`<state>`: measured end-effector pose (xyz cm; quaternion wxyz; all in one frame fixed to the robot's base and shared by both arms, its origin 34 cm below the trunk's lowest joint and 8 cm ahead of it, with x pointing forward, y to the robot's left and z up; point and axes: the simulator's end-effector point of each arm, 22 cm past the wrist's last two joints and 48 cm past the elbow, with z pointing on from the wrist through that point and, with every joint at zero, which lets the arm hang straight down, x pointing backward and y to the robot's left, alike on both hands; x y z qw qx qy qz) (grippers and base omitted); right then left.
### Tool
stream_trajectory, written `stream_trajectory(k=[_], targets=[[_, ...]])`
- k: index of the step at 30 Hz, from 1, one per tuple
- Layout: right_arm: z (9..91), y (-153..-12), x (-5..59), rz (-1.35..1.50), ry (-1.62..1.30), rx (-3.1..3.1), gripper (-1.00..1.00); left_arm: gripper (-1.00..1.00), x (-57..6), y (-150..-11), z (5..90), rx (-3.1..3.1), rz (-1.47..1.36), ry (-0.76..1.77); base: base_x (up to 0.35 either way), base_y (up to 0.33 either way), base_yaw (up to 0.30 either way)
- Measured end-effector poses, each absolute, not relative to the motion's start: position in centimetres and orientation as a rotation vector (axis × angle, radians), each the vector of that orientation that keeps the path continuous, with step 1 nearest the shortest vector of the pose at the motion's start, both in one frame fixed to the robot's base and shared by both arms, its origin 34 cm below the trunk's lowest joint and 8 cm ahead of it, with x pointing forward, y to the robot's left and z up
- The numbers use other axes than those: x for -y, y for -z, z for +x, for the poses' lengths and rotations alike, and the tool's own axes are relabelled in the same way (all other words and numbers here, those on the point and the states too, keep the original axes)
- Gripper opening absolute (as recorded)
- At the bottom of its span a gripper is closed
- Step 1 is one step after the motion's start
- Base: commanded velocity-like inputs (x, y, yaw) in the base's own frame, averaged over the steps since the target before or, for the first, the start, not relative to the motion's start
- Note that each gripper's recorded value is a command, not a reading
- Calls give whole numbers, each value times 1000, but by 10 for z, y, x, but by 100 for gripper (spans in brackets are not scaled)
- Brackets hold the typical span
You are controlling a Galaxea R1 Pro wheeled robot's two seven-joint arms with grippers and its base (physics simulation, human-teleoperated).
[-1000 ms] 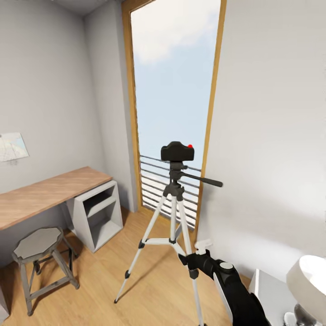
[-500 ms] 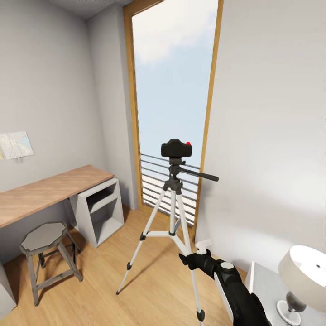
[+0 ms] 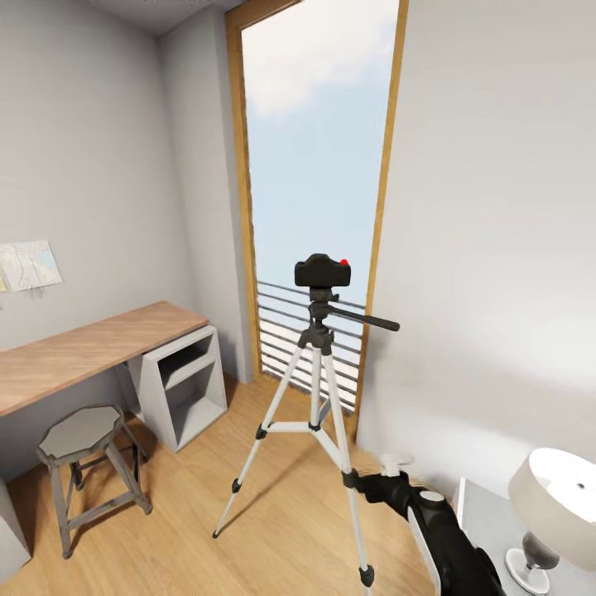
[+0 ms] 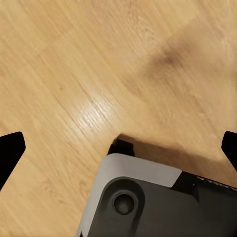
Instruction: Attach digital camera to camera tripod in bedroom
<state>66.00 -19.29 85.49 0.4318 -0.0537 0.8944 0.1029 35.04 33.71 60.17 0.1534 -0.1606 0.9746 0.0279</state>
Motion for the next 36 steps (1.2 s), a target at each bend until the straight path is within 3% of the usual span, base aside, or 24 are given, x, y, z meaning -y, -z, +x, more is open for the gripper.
stream_trajectory(k=[12, 29, 36], targets=[[568, -730, 333, 1, 8, -2570, 100, 100, -337, -602, 350, -2793, -469, -79, 0, 0, 0], [387, -617, 354, 67, 128, -2926, 100, 100, -335, -601, 347, -2802, -478, -74, 0, 0, 0], [366, -609, 354, 62, 160, -2920, 100, 100, -329, -596, 333, -2821, -478, -69, 0, 0, 0]])
